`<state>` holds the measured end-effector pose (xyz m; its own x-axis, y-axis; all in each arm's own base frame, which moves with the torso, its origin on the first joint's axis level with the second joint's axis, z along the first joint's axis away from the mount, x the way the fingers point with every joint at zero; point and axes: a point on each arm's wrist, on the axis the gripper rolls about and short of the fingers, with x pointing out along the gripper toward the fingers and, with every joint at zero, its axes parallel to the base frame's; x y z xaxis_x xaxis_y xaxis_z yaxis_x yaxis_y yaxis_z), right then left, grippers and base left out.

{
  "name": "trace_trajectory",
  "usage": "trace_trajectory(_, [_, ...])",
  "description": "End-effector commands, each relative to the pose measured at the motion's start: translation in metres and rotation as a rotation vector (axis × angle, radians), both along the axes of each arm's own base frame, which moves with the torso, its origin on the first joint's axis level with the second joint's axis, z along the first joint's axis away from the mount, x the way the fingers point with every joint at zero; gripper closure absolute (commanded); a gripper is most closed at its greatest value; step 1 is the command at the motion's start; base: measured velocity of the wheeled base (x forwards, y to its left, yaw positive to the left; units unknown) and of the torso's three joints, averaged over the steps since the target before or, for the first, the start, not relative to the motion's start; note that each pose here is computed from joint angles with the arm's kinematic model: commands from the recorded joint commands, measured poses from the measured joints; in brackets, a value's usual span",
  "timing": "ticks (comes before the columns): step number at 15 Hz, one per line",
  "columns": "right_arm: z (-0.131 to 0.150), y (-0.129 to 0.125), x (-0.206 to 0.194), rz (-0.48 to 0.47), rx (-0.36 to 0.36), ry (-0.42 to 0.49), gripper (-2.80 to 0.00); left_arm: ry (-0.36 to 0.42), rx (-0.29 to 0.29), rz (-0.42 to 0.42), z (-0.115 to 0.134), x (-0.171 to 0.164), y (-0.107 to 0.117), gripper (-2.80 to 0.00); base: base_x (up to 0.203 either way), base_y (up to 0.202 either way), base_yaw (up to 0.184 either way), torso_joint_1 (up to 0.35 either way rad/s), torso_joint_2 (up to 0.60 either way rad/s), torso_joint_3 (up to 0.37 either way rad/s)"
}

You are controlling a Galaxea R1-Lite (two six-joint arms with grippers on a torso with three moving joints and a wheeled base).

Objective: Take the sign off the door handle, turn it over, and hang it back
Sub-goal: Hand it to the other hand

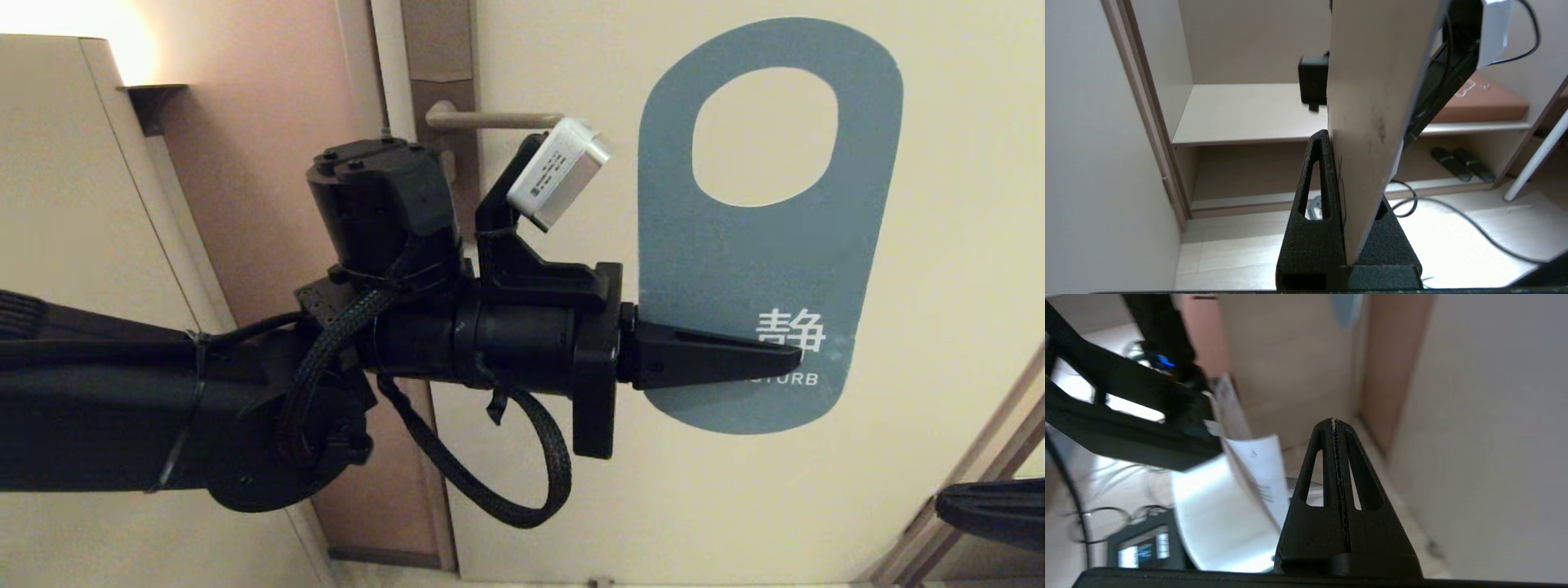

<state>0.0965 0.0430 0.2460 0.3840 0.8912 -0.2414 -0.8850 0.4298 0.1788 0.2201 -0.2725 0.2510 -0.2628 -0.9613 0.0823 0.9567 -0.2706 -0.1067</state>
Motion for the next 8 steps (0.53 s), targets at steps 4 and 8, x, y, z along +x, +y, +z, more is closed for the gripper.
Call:
trace_trajectory(4, [-0.003,0.008,0.019,0.039,-0.003,0.077,-2.8,0.002,-0.04,-0.008,-0.002,0.009,-0.009,0.0,0.0,0.0,0.0,0.0,0.0,0.0])
trace_trajectory(8, [-0.006,0.009,0.024,0.034,-0.009,0.091,-2.8,0.016,-0.03,-0.008,-0.007,0.011,-0.011,0.0,0.0,0.0,0.0,0.0,0.0,0.0])
